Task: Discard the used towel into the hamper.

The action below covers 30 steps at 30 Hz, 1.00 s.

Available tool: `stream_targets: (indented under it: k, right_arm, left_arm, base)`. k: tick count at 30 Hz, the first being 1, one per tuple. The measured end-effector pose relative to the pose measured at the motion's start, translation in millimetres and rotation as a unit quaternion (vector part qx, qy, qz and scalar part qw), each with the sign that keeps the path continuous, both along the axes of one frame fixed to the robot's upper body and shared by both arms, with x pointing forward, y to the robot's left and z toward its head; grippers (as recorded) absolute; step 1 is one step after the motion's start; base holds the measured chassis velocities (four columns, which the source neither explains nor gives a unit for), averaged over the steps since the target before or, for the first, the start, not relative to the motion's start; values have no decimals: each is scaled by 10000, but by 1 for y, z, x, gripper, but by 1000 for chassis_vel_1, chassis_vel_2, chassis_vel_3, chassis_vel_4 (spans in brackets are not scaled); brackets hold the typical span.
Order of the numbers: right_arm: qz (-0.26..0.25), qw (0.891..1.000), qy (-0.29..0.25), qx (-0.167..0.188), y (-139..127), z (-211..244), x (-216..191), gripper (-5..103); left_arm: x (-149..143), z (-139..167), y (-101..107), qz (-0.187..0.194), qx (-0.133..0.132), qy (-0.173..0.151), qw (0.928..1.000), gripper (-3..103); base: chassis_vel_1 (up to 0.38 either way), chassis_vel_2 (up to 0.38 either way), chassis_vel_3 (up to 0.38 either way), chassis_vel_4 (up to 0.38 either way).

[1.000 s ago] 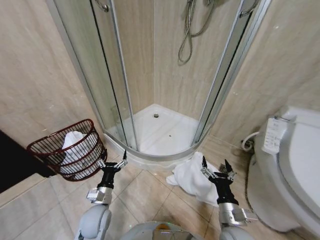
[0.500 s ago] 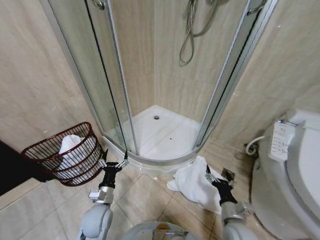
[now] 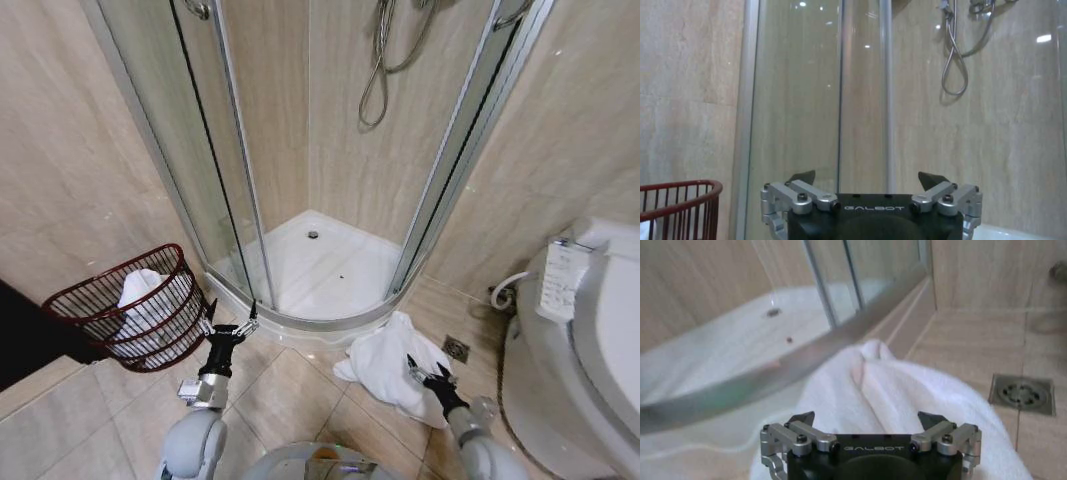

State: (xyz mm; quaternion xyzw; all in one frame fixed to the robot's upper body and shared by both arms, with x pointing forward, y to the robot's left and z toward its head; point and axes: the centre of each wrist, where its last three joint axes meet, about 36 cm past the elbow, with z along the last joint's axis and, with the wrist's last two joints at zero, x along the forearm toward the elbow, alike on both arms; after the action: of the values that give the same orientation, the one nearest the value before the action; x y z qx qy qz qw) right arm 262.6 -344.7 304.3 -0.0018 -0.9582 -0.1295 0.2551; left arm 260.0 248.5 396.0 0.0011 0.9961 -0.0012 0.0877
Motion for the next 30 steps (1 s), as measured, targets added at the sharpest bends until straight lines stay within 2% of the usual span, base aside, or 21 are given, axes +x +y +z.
stream_targets:
  k: [8,15,30]
  right_arm:
    - [195,9991,366,-104,-9,-19,30,100]
    - [380,9969,686,-94,-1,-31,58,100]
    - [352,9941,1005,-225,-2,-64,86,100]
  left_arm:
    - [3,-3,1,-32,-12,-31,10000,100]
    - [7,-6,5,-37,29,-21,10000,100]
    - [14,-11,10,-69,110,50,9999,100]
  base:
    - [0,0,0,0]
    - [0,0,0,0]
    - [0,0,0,0]
